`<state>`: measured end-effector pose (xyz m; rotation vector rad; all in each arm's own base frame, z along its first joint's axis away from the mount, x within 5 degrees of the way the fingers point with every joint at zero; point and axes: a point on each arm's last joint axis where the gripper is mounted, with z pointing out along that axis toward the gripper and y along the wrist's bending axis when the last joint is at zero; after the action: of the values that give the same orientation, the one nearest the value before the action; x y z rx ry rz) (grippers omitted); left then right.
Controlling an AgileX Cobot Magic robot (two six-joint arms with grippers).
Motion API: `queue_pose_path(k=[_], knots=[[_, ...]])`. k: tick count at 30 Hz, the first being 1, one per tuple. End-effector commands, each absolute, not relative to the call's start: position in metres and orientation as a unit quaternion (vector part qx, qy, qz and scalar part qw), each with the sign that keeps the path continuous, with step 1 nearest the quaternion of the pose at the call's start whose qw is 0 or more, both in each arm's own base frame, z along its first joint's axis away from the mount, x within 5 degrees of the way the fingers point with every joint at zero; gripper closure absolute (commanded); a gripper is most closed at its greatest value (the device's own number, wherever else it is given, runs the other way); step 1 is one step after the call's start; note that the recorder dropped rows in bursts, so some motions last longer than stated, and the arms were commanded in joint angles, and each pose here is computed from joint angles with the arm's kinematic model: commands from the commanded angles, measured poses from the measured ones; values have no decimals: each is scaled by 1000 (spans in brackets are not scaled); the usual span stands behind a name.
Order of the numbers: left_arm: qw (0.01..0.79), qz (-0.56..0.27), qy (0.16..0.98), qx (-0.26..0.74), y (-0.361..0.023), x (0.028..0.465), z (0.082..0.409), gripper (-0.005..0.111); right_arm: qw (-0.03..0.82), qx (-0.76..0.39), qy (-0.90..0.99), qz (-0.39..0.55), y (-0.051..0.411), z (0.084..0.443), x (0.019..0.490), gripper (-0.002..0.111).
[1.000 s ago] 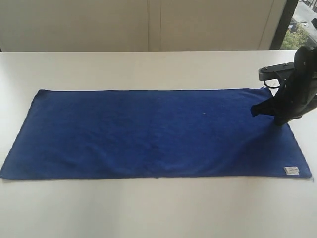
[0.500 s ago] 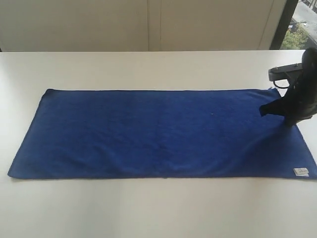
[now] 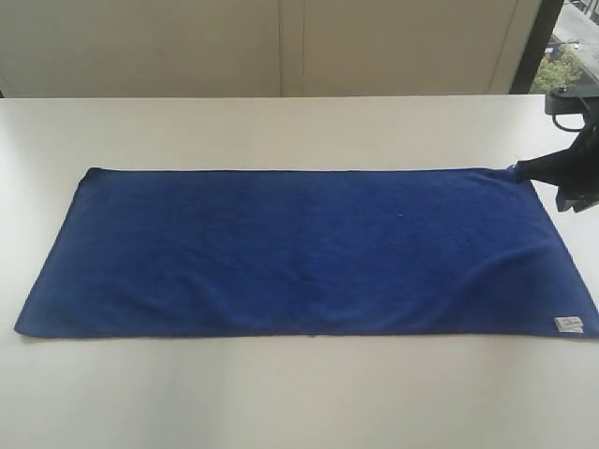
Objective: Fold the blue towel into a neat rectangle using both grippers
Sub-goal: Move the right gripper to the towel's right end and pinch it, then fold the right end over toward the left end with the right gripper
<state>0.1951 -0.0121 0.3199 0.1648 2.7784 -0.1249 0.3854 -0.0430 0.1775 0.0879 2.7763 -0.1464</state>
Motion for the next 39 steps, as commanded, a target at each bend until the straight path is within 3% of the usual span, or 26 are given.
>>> queue_pose_path(k=[1, 4, 16, 19, 24, 28, 35, 39], knots=[[174, -47, 982, 57, -12, 192, 320, 107, 163, 29, 985, -51, -46, 162, 387, 71], [174, -47, 982, 57, -12, 192, 320, 107, 156, 29, 986, -50, -46, 154, 389, 63], [174, -47, 982, 57, -12, 192, 320, 107, 136, 29, 989, -46, -46, 130, 392, 64], [174, -47, 982, 57, -12, 192, 320, 107, 131, 29, 990, -46, -46, 128, 391, 71], [174, -47, 982, 57, -12, 192, 320, 107, 125, 28, 991, -47, -46, 128, 390, 95], [174, -47, 982, 57, -12, 192, 320, 107, 125, 28, 991, -47, -46, 128, 390, 108], [174, -47, 982, 57, -12, 192, 320, 107, 128, 25, 990, -49, -47, 130, 391, 108], [174, -47, 982, 57, -12, 192, 320, 107, 141, 30, 987, -66, -60, 151, 395, 108]])
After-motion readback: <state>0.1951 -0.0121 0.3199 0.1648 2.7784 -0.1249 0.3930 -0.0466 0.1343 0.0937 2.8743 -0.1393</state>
